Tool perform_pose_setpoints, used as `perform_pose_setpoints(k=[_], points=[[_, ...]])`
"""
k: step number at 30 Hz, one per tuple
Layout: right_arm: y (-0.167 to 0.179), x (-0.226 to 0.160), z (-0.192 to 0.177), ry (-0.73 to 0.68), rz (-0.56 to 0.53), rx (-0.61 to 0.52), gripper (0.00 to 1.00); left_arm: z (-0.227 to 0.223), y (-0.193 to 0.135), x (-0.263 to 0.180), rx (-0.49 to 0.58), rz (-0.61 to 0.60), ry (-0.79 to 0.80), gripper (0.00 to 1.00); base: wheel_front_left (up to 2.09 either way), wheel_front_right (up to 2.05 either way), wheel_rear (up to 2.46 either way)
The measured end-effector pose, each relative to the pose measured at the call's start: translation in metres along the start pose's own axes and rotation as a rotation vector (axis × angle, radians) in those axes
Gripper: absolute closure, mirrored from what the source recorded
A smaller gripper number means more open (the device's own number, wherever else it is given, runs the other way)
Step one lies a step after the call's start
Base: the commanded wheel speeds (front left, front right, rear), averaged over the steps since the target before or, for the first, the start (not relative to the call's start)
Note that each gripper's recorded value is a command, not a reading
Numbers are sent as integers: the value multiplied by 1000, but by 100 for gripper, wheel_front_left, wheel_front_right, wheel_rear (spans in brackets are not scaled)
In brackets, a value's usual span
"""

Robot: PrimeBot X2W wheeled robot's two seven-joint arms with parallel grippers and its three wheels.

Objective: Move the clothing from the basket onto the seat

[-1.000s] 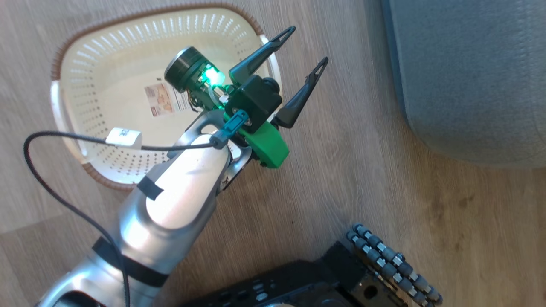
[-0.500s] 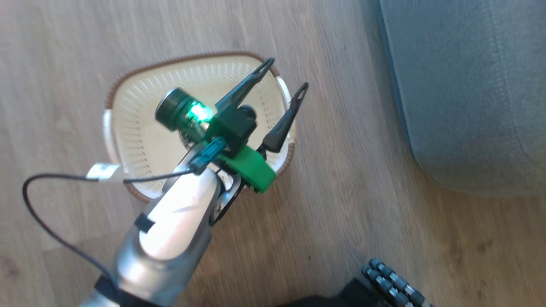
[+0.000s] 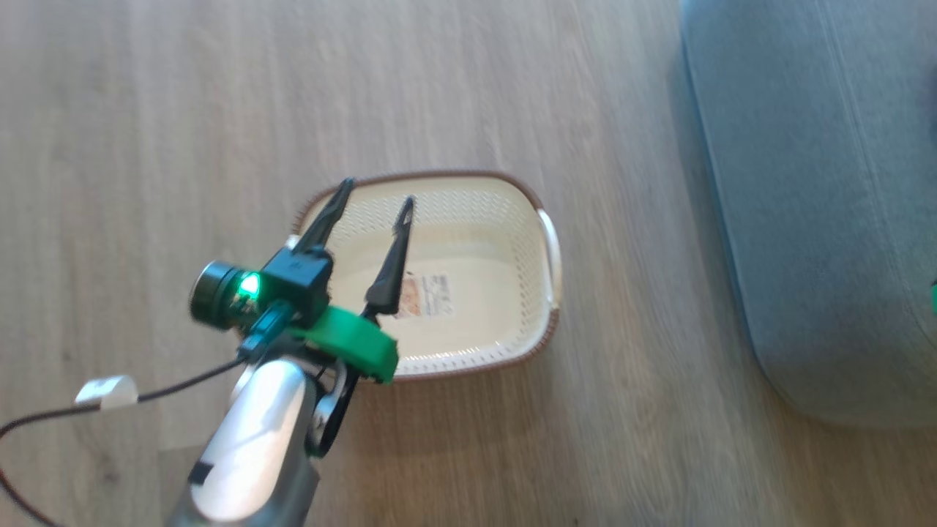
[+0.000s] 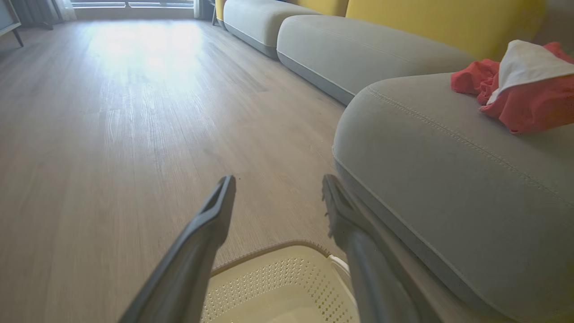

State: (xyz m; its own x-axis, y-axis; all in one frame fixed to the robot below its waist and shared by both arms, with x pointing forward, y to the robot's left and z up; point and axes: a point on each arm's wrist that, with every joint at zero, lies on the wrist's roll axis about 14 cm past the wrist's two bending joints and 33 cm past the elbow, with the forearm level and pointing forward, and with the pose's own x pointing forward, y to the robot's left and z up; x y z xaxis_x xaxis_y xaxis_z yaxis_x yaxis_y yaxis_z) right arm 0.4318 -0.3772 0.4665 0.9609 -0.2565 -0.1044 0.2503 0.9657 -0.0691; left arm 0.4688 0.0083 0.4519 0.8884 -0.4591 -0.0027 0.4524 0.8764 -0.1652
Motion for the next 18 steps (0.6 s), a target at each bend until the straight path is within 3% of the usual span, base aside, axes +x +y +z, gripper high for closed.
perform_pose_setpoints(k=[11,18], points=[[88,-12,36,-121,210,92,0,21,69,-81,58,296,-4,0,0,0,0],[123,-28,53,-174,288,132,0,40,98,-126,85,438,-43,0,0,0,0]])
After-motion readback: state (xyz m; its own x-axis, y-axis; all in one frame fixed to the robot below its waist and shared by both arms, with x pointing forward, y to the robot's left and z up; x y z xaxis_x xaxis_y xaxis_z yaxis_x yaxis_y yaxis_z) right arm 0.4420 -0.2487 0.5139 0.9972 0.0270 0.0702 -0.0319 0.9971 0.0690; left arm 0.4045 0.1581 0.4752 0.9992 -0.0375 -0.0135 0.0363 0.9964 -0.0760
